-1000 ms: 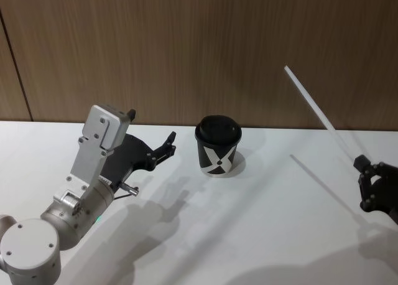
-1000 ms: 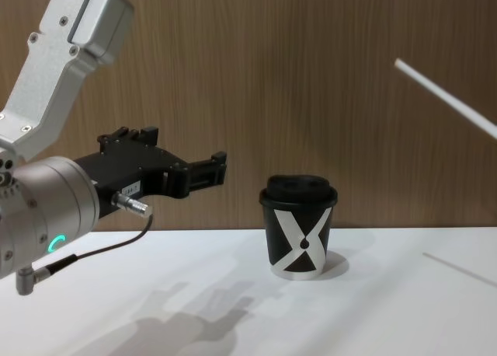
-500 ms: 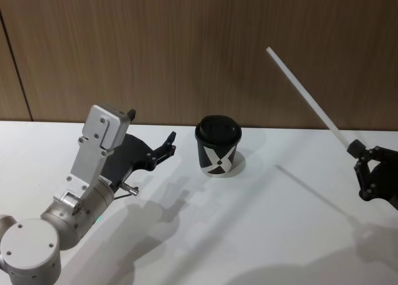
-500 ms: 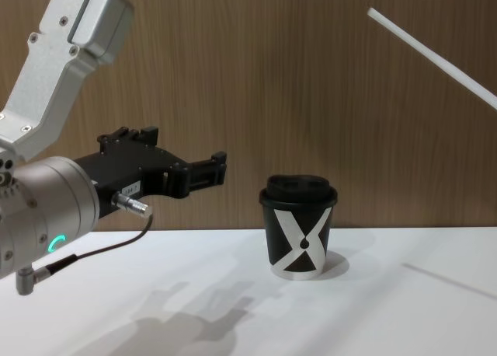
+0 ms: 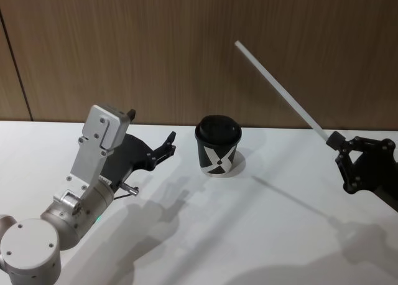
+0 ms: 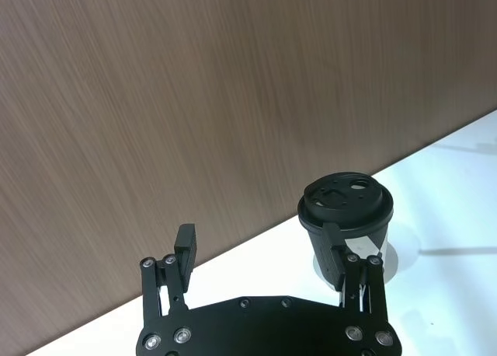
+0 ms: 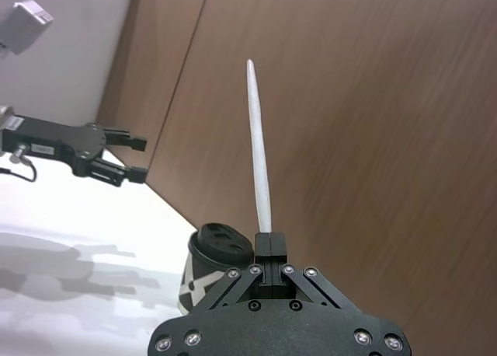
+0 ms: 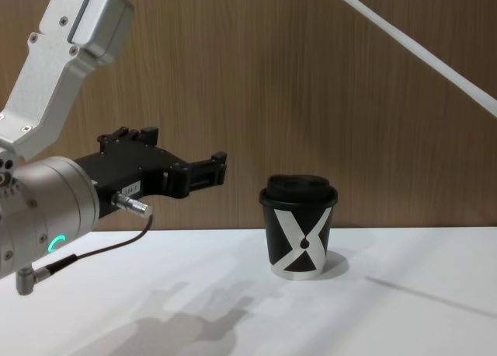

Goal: Pick up the straw with one hand, pass it to the other hand, and insert it into the cup.

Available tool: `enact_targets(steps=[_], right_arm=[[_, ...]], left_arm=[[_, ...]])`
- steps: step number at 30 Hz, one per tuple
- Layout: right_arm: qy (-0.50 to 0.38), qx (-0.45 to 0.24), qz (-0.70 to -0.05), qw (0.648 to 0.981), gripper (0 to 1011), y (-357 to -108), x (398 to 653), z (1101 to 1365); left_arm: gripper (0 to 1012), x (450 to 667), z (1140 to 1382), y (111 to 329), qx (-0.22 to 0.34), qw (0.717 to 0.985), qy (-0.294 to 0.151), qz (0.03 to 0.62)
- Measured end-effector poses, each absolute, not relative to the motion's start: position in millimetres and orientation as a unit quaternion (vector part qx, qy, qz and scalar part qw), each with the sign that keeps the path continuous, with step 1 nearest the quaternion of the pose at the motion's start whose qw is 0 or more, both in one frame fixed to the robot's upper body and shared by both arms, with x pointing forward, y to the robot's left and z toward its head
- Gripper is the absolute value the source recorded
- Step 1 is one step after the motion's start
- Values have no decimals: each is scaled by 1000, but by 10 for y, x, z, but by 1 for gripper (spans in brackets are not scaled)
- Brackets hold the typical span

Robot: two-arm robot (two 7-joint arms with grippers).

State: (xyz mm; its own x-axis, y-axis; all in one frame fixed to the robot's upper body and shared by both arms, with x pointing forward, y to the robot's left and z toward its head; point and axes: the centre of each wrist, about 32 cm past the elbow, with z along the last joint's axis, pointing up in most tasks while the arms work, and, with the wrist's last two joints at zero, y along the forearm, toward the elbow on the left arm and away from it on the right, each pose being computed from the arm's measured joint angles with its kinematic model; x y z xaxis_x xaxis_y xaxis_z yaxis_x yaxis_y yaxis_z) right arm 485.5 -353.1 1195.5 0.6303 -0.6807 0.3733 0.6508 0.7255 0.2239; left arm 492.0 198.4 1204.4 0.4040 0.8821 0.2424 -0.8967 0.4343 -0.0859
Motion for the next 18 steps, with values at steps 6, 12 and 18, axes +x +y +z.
enact_targets(steps=[6,12,18], right_arm=[[-219,42,-352,909,0,-3475,4918,11988],[-213,47,-342,914,0,-3419,4958,12014],[-209,50,-336,917,0,-3380,4983,12032]], left_arm=[[1002,4920,12044,1984,29,837,-126,531],[1002,4920,12044,1984,29,837,-126,531],[1002,4920,12044,1984,29,837,-126,531]])
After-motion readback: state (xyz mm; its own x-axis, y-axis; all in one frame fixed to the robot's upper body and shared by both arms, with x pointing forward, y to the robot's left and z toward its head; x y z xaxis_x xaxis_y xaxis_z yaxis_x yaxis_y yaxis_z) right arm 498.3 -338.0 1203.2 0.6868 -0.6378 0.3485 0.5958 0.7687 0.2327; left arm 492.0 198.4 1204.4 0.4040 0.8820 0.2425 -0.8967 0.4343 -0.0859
